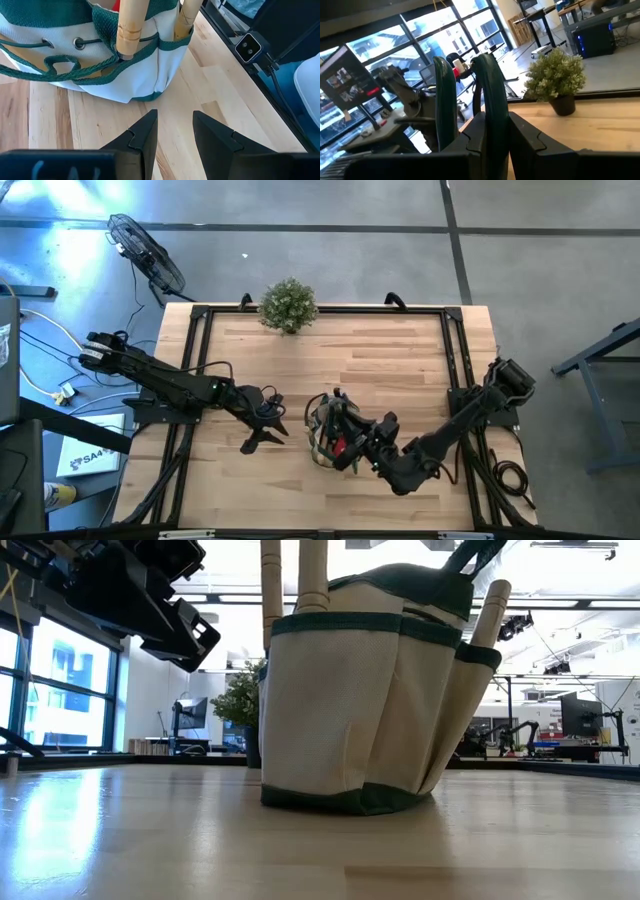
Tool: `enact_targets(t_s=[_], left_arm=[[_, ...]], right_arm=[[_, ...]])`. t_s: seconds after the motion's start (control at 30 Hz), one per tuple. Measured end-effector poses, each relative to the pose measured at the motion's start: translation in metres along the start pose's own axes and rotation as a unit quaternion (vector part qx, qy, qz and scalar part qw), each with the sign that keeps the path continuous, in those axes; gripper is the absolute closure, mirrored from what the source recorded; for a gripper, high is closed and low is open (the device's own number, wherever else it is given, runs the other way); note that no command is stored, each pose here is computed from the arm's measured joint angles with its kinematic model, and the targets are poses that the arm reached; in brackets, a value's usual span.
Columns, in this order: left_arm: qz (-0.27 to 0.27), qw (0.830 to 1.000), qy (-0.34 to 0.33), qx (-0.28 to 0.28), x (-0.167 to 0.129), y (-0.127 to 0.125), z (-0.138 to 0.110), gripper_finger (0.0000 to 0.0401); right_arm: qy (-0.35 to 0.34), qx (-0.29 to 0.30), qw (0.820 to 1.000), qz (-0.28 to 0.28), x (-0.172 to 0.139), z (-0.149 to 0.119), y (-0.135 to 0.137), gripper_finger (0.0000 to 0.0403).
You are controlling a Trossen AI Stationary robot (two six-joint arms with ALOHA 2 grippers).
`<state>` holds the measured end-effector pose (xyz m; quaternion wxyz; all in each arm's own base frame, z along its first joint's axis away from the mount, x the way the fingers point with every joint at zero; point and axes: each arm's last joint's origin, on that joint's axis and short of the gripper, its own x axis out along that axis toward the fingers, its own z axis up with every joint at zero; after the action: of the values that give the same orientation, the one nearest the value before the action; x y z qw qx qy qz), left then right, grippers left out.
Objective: Pick & Place Garden tools in Gardening bag
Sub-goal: Put the green scissors into the green bag
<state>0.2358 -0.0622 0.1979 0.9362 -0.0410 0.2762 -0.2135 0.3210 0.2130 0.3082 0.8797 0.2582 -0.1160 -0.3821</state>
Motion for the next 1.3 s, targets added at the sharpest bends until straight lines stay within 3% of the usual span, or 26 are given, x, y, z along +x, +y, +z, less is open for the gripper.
enact_targets(t_s=[0.83, 1.1, 1.3], left_arm=[[0.006, 1.000, 0.006, -0.001, -0.003, 0.000, -0.001, 0.0281], [-0.004, 0.998, -0.059, 0.000, -0.038, -0.011, 0.021, 0.0281], [-0.008, 0.981, -0.191, 0.015, -0.077, -0.022, 0.046, 0.0281]], right_arm=[[-0.002, -0.016, 1.000, -0.002, 0.011, 0.000, -0.001, 0.0362], [-0.003, -0.054, 0.999, -0.004, 0.011, 0.001, -0.001, 0.0362], [-0.002, -0.116, 0.993, -0.004, 0.009, 0.000, -0.002, 0.0362]])
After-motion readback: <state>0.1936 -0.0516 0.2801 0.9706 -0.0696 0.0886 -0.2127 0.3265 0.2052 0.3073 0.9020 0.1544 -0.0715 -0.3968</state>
